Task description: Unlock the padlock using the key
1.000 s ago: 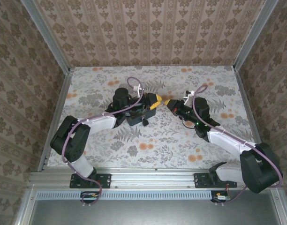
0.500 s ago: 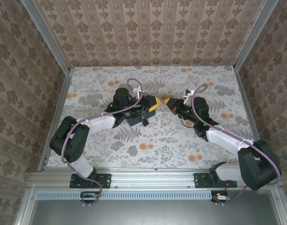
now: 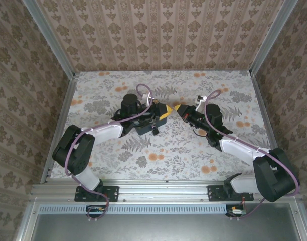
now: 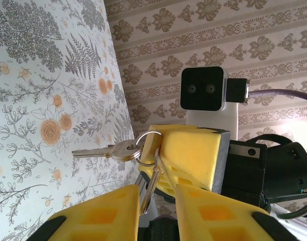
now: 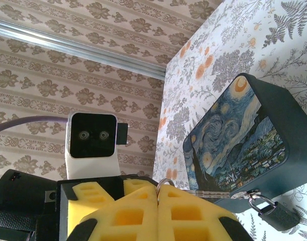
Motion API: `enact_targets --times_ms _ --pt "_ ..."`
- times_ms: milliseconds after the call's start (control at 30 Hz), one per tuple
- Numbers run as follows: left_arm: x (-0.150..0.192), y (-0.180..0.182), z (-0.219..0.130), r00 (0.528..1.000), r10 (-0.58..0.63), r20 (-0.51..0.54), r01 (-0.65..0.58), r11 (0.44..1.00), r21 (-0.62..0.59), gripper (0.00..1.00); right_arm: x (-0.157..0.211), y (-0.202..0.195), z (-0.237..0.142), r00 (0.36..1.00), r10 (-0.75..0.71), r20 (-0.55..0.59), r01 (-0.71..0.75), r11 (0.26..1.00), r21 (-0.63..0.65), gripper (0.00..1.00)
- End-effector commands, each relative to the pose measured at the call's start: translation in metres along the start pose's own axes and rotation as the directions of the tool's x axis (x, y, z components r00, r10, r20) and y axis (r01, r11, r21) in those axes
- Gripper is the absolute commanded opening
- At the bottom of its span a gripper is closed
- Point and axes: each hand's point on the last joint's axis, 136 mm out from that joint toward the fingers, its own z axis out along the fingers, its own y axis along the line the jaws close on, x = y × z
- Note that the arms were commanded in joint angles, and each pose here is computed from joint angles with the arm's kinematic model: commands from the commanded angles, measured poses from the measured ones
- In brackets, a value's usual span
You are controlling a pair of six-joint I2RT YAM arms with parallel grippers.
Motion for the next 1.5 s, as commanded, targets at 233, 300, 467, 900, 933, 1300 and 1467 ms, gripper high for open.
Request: enact_targets --times_ms 233,300,467,900,933,1300,1467 --pt "0.004 -0.017 -0.006 0.996 0.080 -0.043 -0.079 0.997 0.026 0.00 0.007 0.017 0.003 0.998 -0.029 -0.047 0.027 0.998 -0.053 0.04" --pt "0.006 -0.014 -0.011 0.993 0.101 -0.068 -0.101 0.995 -0.001 0.00 0.009 0.012 -0.002 0.997 -0.045 -0.060 0.044 0.999 -0.019 0.09" --pt "0.029 0.003 -0.028 0.965 0.148 -0.217 -0.176 0.978 -0.116 0.00 0.011 -0.010 -0.026 0.982 -0.144 -0.120 0.157 0.981 0.111 0.45" --pt "0.069 -0.008 -0.038 0.858 0.261 -0.442 -0.298 0.954 -0.014 0.00 0.060 0.033 -0.032 0.704 -0.582 -0.406 0.468 0.811 -0.350 0.58" --pt "0.068 -0.008 -0.038 0.858 0.260 -0.442 -0.298 0.955 -0.016 0.00 0.064 0.034 -0.032 0.692 -0.585 -0.424 0.450 0.808 -0.380 0.58" --pt "0.063 -0.014 -0.040 0.860 0.280 -0.427 -0.302 0.953 0.017 0.00 0.080 0.032 -0.035 0.685 -0.572 -0.452 0.362 0.805 -0.469 0.43" --pt "0.059 -0.014 -0.043 0.868 0.278 -0.411 -0.297 0.955 0.019 0.00 0.082 0.033 -0.037 0.687 -0.557 -0.466 0.340 0.814 -0.472 0.38"
